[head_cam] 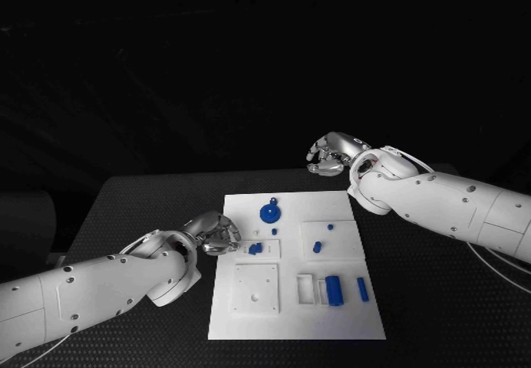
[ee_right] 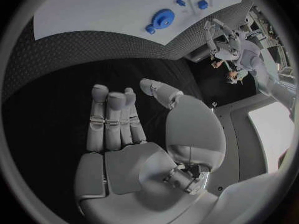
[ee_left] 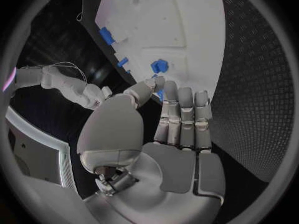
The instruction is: Assemble the parts on the task board
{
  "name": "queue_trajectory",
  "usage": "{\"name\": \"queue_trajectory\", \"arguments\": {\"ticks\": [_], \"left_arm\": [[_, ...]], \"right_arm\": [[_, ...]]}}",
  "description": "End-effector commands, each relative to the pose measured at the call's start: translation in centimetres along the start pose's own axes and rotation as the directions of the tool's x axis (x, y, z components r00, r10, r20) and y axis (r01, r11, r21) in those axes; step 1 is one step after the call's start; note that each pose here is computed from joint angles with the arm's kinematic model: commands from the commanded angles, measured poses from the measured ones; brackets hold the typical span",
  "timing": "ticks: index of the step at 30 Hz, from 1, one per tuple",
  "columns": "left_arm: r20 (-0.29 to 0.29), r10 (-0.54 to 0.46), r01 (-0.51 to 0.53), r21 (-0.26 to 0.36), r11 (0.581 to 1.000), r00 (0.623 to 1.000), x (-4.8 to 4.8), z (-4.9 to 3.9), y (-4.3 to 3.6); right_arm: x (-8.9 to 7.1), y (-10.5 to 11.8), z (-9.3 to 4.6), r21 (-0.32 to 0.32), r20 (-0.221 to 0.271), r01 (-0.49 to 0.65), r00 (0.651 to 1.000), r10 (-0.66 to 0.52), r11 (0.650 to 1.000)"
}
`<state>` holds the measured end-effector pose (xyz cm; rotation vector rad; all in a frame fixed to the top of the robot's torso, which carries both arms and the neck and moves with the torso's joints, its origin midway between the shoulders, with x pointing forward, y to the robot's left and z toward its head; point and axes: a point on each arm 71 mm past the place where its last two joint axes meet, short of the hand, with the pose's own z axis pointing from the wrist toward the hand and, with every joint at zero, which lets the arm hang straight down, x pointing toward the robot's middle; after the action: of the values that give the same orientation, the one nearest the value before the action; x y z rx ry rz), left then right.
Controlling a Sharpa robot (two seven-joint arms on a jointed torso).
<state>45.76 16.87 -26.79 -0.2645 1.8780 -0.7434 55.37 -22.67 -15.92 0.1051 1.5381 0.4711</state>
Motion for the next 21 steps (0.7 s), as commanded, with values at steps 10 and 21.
{"name": "queue_trajectory", "arguments": {"ticks": [10, 21], "left_arm": [[-0.001, 0.240, -0.233, 0.223, 0.946, 0.971, 0.78, 0.74, -2.13], [-0.022, 0.268, -0.257, 0.220, 0.941, 0.963, 1.32, 1.55, -2.45]], "right_arm": [[0.2, 0.2, 0.0, -0.012, -0.014, 0.000, 1.000, 0.000, 1.000], [0.2, 0.3, 0.1, -0.014, -0.015, -0.001, 1.000, 0.000, 1.000]]}}
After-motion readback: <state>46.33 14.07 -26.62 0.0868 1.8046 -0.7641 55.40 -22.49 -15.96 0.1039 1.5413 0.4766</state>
